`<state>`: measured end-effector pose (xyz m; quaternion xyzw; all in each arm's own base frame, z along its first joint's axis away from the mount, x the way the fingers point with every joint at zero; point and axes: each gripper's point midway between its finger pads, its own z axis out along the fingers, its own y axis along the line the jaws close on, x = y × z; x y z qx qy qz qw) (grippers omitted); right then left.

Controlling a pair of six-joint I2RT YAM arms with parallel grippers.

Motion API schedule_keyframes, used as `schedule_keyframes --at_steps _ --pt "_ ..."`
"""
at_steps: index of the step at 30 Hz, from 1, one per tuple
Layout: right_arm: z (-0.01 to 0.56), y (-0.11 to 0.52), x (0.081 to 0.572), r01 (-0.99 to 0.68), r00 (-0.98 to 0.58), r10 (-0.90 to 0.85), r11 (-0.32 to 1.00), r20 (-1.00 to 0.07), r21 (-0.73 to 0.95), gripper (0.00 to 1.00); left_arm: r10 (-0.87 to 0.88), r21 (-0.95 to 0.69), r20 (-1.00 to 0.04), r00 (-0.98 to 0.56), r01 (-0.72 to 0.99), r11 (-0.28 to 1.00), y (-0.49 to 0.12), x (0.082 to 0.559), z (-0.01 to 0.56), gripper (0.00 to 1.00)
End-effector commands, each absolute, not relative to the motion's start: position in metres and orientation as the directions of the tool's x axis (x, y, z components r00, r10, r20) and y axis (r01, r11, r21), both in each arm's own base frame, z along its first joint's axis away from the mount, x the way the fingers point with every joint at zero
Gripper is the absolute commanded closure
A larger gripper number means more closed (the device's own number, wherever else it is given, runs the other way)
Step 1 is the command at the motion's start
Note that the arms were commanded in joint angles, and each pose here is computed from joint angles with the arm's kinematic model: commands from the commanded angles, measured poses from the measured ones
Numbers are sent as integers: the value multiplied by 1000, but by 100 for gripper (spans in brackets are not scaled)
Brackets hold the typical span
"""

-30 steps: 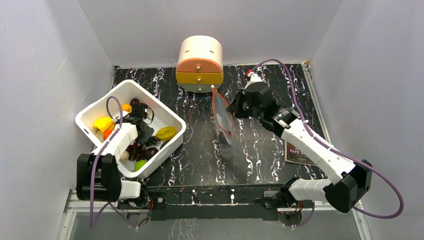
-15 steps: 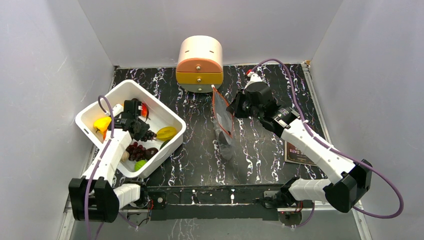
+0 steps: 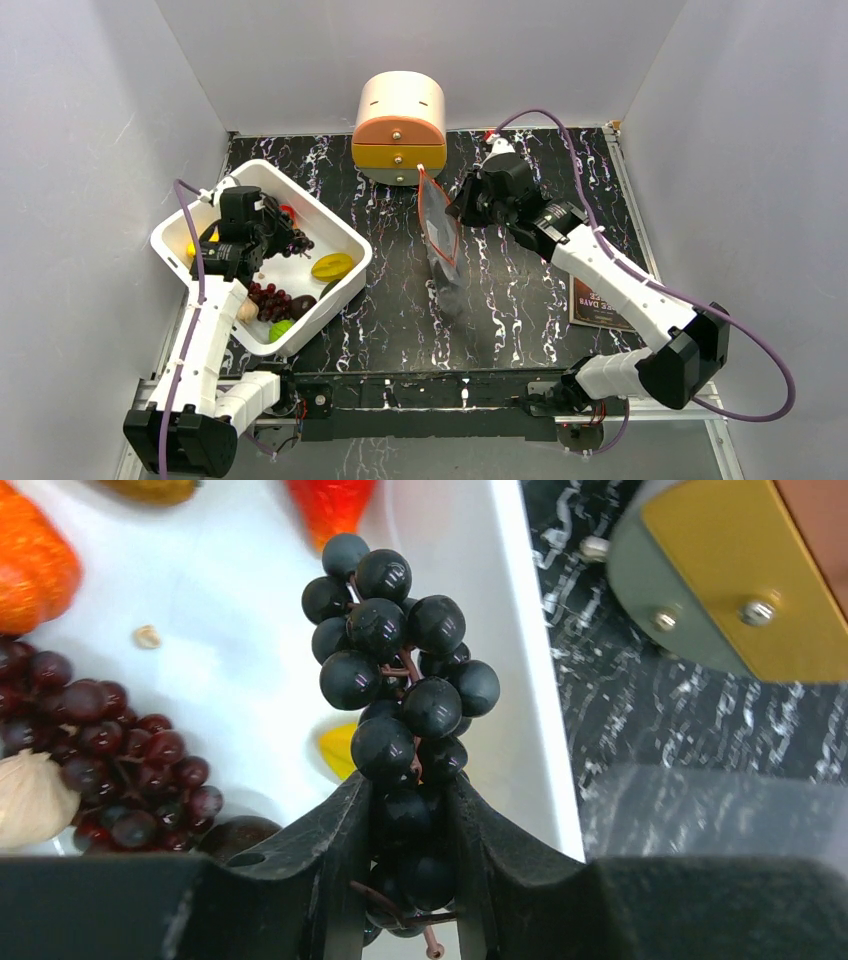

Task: Place the food in the zip-top bag and seal the zipper
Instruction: Pick up the fake fruit from the bin, then place the fake fruit in the zipper food storage bag.

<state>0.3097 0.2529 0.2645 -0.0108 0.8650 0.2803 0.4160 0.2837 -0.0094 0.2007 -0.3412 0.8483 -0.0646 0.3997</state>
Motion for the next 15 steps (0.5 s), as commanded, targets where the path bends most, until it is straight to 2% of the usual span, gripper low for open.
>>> schedule_keyframes --at_steps 1,7,15 --pt "281 264 318 -247 -649 268 811 -712 531 100 -594 -496 -659 -461 -327 804 -38 295 241 76" --pt "280 278 316 -262 -674 287 768 -680 584 100 -603 -607 -625 -495 -176 775 -70 301 260 76" --pt "284 290 317 -272 -691 312 723 -652 635 100 -603 -738 -592 -535 58 672 -126 308 295 75"
